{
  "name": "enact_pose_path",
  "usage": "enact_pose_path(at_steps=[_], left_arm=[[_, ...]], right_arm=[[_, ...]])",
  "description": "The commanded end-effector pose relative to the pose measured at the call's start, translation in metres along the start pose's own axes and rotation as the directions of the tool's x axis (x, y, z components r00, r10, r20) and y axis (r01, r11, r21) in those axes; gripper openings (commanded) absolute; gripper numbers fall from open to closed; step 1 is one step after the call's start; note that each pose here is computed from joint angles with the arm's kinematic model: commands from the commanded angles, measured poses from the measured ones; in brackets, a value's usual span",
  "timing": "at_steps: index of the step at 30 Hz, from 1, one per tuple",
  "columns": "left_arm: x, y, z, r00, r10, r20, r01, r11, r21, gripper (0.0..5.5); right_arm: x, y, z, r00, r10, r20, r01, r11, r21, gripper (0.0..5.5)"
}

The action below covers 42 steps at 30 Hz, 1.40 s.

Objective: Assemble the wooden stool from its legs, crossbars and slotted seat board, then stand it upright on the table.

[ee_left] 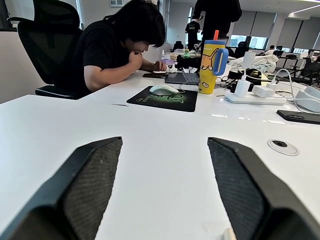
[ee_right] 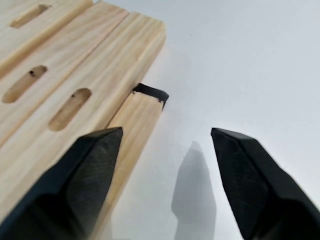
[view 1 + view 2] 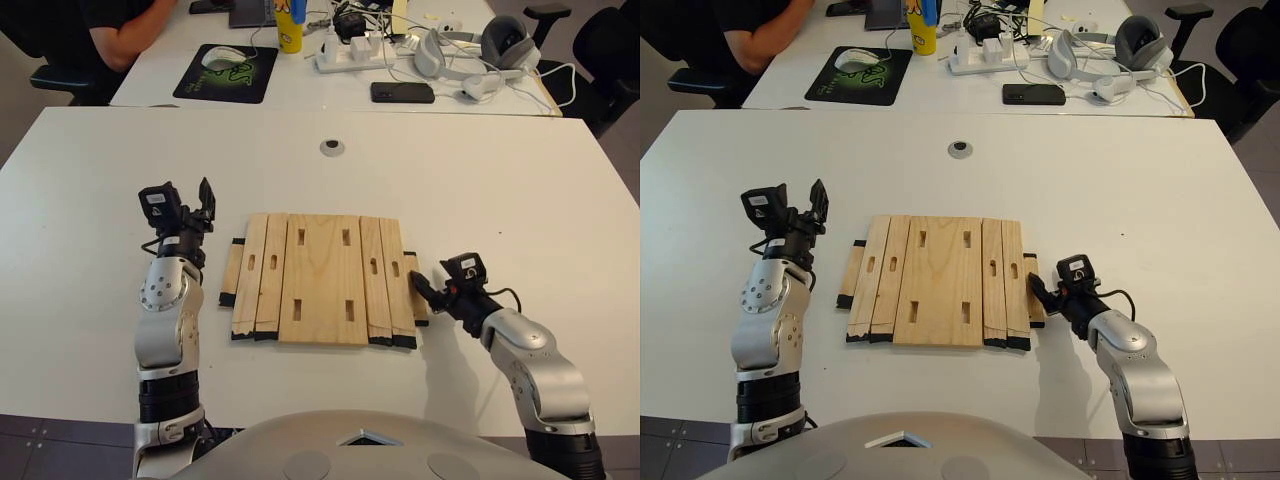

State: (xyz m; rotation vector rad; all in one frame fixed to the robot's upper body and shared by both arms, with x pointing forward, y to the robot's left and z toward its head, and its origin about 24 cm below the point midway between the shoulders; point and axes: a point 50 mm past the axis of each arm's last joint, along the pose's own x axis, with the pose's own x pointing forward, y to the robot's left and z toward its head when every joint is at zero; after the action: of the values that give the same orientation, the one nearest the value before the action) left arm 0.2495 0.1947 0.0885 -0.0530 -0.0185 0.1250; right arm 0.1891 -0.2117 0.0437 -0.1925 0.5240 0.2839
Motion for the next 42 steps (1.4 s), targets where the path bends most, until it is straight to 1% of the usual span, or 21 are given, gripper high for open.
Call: enact_pose_path(at_steps=[1,6,11,13,15,17,20,27,33,37,42], left_arm=[[-0.001,0.0,0.001,1.0,0.004,-0.007,-0.004,1.0,-0.002,3.18],[0.0,-0.001,0.0,1.0,0.002,-0.009,-0.002,1.0,-0.001,3.18],[-0.002,0.0,-0.001,1.0,0.009,-0.014,-0.009,1.0,-0.004,3.18],[-0.003,-0.001,-0.002,1.0,0.008,-0.018,-0.008,1.0,-0.007,3.18],[-0.004,-0.003,-0.002,1.0,0.005,-0.019,-0.005,1.0,-0.009,3.18],[-0.005,-0.003,-0.003,1.0,0.005,-0.019,-0.005,1.0,-0.009,3.18],[-0.006,-0.002,-0.003,1.0,0.011,-0.02,-0.011,1.0,-0.009,3.18],[-0.008,-0.002,-0.003,1.0,0.015,-0.02,-0.015,1.0,-0.009,3.18],[-0.009,0.0,-0.002,1.0,0.019,-0.02,-0.02,1.0,-0.008,3.18],[-0.009,0.001,-0.003,0.999,0.023,-0.023,-0.023,1.0,-0.007,3.18],[-0.014,0.002,-0.005,0.999,0.035,-0.032,-0.035,0.999,-0.008,3.18]], right_arm=[[0.002,-0.021,-0.018,0.988,-0.103,-0.116,0.096,0.993,-0.061,3.29],[0.005,-0.026,-0.018,0.988,-0.11,-0.11,0.105,0.993,-0.049,3.29],[0.006,-0.017,-0.005,0.998,-0.059,-0.025,0.062,0.991,0.116,3.29],[0.005,-0.017,0.003,0.997,-0.077,0.019,0.075,0.99,0.12,3.29],[0.003,-0.022,0.013,0.99,-0.128,0.062,0.122,0.988,0.091,3.29],[0.002,-0.026,0.017,0.985,-0.155,0.077,0.147,0.984,0.101,3.29],[0.0,-0.025,0.018,0.987,-0.144,0.073,0.133,0.983,0.129,3.29],[-0.005,-0.007,0.002,0.999,-0.024,-0.03,0.029,0.985,0.171,3.29],[-0.007,-0.001,-0.004,0.996,0.045,-0.08,-0.029,0.981,0.192,3.29],[-0.008,0.002,-0.004,0.993,0.072,-0.091,-0.052,0.977,0.205,3.29],[-0.01,-0.005,0.006,0.997,0.052,-0.057,-0.039,0.978,0.205,3.29]])
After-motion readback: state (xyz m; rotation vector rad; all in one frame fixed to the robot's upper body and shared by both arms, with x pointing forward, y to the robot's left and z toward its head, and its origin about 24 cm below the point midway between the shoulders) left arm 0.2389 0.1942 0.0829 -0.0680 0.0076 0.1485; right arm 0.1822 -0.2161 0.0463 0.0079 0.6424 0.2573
